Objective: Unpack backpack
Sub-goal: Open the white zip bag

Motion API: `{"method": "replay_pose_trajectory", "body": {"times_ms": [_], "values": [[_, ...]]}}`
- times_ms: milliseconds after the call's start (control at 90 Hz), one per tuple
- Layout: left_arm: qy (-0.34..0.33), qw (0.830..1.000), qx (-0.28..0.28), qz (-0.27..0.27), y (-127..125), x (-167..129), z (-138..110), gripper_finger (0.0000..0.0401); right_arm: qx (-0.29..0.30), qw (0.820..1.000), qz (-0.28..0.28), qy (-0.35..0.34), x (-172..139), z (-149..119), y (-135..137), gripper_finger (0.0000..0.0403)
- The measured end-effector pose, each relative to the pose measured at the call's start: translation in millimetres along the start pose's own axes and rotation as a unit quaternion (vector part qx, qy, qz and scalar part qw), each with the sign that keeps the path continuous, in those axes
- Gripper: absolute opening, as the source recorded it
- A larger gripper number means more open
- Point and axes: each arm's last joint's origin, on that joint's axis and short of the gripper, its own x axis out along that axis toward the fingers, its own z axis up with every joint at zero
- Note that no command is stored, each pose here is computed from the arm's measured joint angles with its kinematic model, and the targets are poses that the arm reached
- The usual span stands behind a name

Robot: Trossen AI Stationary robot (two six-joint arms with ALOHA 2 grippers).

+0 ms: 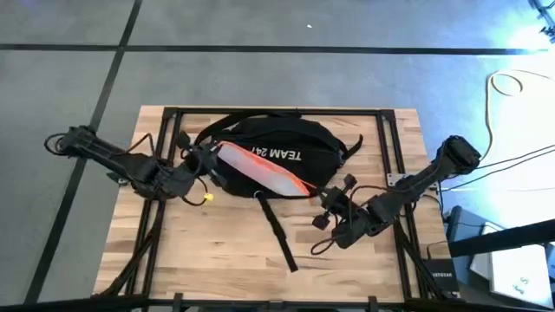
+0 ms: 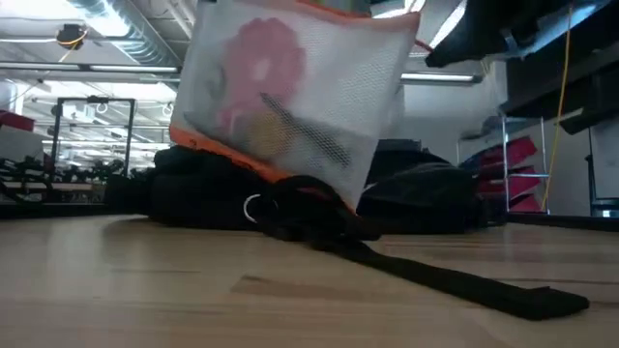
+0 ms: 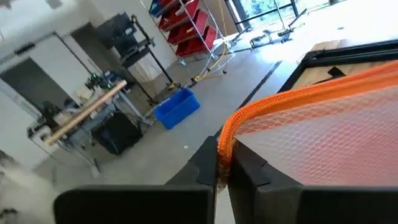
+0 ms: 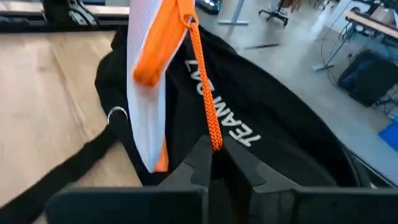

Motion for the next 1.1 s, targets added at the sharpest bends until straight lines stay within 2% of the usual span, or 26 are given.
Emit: {"method": "replay_pose_trajectory", "body": {"times_ms": [211,378,711,922,1100], "values": [[0.03,0.997,-0.059,-0.035,0.4,1.8,-12.3,0.0,0.005,1.0,-0.012,0.019,-0.2,-5.4,-5.3,0.0],[0.073,0.992,-0.073,-0.071,0.7,2.7,-24.7,0.0,0.002,1.0,-0.017,0.021,-0.3,-6.5,-6.8,0.0],[0.093,0.989,-0.085,-0.079,-1.8,-4.8,-37.8,0.0,0.001,1.0,-0.018,0.021,-0.3,-6.6,-7.0,0.0],[0.103,0.989,-0.081,-0.069,-3.6,-3.7,-47.8,0.0,-0.007,0.998,0.011,0.064,-0.5,-9.9,-6.2,0.0],[0.103,0.99,-0.078,-0.052,-2.0,-3.6,-51.8,0.0,-0.014,0.997,0.023,0.066,-5.7,-12.1,-3.9,0.0]]}}
